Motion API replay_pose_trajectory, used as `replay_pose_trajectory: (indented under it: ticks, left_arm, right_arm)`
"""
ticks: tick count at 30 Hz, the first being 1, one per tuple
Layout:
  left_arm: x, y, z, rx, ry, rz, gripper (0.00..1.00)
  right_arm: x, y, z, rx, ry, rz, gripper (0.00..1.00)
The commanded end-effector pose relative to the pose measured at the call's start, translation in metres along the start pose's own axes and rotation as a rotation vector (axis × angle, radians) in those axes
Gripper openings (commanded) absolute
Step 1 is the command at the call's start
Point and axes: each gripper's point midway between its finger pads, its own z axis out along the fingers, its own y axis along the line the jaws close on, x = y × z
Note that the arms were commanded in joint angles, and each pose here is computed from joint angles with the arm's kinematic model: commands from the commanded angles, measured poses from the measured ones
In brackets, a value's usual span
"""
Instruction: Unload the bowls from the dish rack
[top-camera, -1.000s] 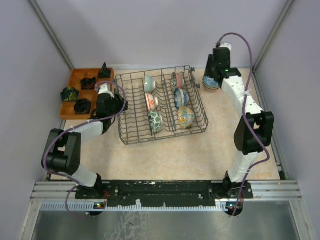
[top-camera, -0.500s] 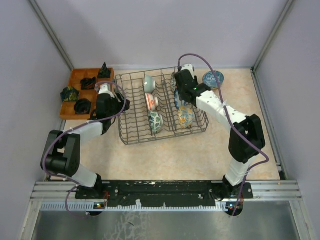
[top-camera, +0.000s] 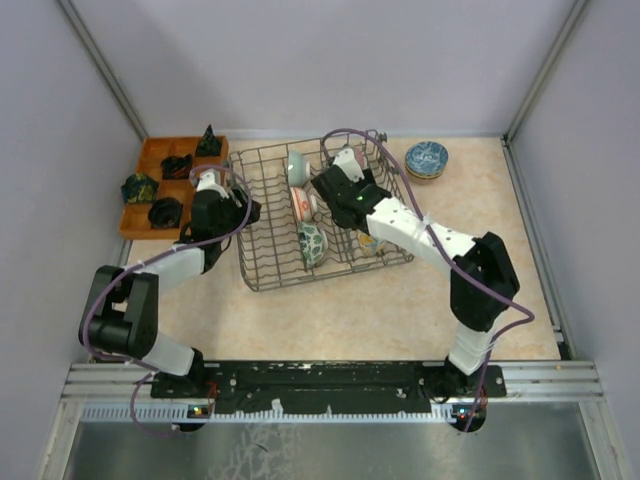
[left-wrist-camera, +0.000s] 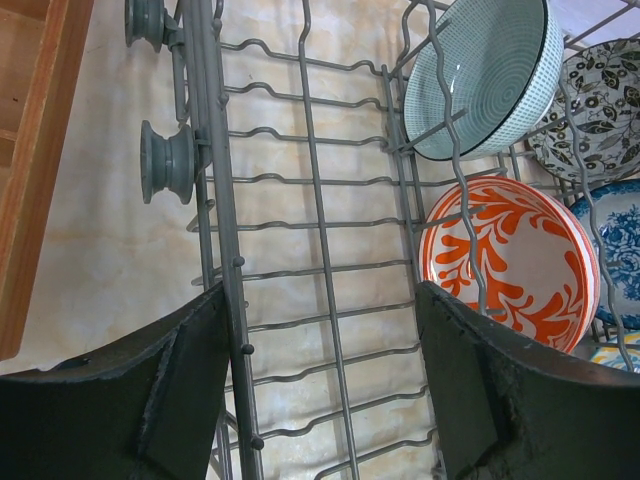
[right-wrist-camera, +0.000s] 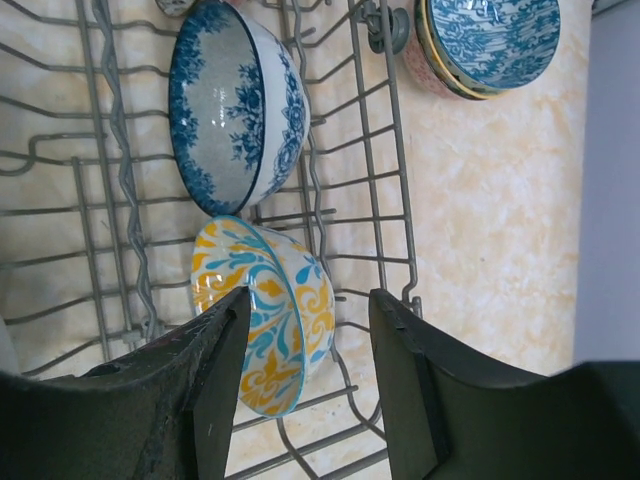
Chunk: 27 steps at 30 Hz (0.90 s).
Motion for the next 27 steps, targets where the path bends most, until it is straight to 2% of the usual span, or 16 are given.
replay_pose_trajectory:
  ticks: [1,16,27]
  left_arm:
    - [-0.006,-0.02,-0.006,0.075,-0.016,-0.01,0.77]
    - [-0.007,-0.009,-0.006,0.016,-0.031,-0.01,0.89]
    - [-0.007,-0.002,-0.006,-0.023,-0.034,-0.016,0.89]
  right_arm:
    - [0.013,-0.01,0.003,0.101,0.025,-0.023,0.51]
    - [0.044,0.001,0.014,0.098,0.084,-0.077,0.48]
    - [0.057,0.0,0.023,0.151,0.107,-0.11,0.35]
